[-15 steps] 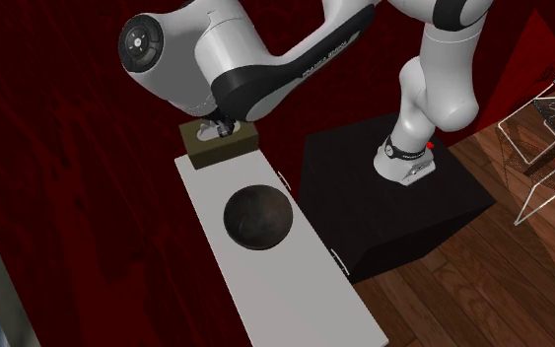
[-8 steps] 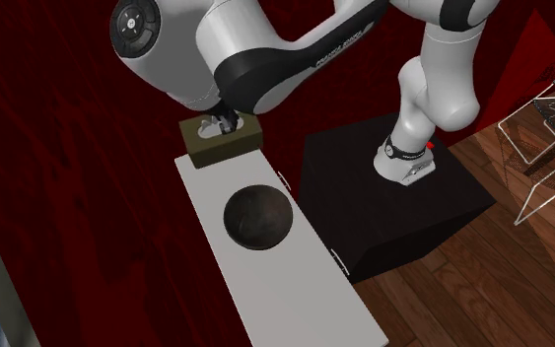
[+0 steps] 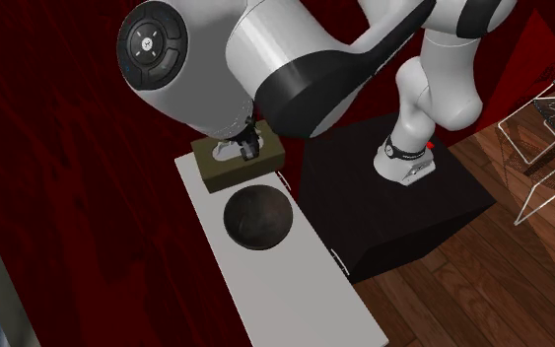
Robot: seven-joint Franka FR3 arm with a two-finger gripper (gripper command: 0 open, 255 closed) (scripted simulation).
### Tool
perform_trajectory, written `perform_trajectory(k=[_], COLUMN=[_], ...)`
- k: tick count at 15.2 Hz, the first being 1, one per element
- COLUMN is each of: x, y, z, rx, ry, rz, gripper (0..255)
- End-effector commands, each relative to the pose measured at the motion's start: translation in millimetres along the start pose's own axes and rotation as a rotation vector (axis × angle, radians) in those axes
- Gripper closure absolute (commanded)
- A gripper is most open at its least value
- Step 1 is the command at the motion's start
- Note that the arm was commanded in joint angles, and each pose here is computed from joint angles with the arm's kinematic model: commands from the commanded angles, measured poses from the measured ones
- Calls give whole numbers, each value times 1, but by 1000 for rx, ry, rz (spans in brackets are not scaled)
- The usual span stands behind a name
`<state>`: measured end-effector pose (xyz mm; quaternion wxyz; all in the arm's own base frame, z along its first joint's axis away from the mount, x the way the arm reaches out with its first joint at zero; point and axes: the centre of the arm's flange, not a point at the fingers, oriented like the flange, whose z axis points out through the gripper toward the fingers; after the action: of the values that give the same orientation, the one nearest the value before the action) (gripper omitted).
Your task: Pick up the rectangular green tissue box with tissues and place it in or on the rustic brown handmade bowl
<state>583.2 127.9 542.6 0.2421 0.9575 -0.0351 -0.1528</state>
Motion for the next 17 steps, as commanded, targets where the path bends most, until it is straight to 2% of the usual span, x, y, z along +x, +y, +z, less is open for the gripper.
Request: perform_trajectory(k=[1,4,17], x=[-11,-25,-6], y=[-17,-42,-75], z=[-15,-35,22], rx=[0,0,0], ry=[-1,-1,-1], rz=[1,1,1], gripper=[255,255,255])
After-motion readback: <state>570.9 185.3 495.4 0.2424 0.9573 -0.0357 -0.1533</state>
